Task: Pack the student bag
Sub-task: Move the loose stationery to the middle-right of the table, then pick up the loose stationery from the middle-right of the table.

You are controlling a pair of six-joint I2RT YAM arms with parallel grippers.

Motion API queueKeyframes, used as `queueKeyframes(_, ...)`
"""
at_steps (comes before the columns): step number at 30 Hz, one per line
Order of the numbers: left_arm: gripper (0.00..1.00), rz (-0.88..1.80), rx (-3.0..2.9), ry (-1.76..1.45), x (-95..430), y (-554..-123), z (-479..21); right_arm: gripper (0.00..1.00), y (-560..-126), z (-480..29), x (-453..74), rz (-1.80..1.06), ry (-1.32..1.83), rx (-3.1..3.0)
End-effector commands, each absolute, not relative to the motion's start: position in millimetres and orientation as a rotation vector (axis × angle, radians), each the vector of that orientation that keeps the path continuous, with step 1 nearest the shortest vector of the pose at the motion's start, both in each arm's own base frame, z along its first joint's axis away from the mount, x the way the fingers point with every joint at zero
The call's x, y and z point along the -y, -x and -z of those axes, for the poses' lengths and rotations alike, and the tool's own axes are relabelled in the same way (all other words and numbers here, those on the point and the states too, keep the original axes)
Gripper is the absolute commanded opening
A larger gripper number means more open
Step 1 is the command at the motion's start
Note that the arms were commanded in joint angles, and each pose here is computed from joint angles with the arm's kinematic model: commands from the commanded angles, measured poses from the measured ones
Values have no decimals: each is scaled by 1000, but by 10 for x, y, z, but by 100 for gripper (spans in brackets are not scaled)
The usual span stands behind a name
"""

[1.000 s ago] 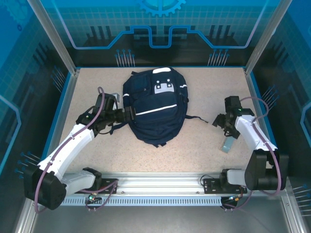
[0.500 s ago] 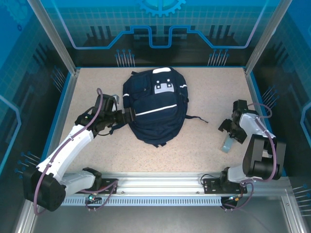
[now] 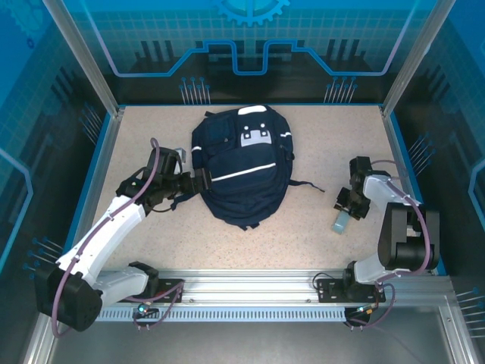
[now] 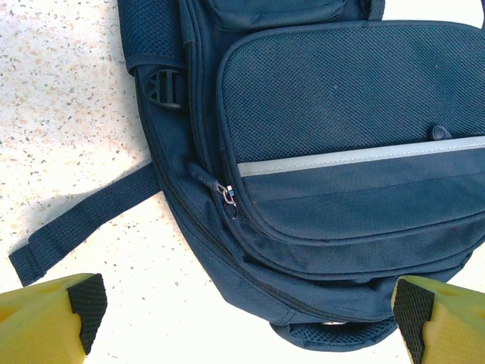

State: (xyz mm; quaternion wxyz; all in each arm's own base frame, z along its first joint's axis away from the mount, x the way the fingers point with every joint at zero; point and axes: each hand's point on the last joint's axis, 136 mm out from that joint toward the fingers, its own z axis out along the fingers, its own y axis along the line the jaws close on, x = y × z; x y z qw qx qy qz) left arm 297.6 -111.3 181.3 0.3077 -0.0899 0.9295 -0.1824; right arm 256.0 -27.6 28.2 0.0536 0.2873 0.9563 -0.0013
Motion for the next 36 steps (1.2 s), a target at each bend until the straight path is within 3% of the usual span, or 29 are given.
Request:
queueKeyframes(1,99,509,-2443,247,1112,-2941,-1934,40,-2594,-303,152,7,-846,-2921)
queueKeyframes(12,99,512,-2448,237,1116,-2929,-1937,44,-2663,-472,137,91,-804,-2900)
queueKeyframes(22,99,601,-2473,122,1326,-2932,-1968,19,-2708,-527,43,3,-769,-2892)
queueKeyframes(30,99,617,-2464,-382,2027,-2853,-2011,18,-2827,-971,-284,-290,-647,-2743)
queueKeyframes(36,93,385,-2494,-729,2409,-2942,-1743,19,-2802,-1229,-418,-398,-615,-2685)
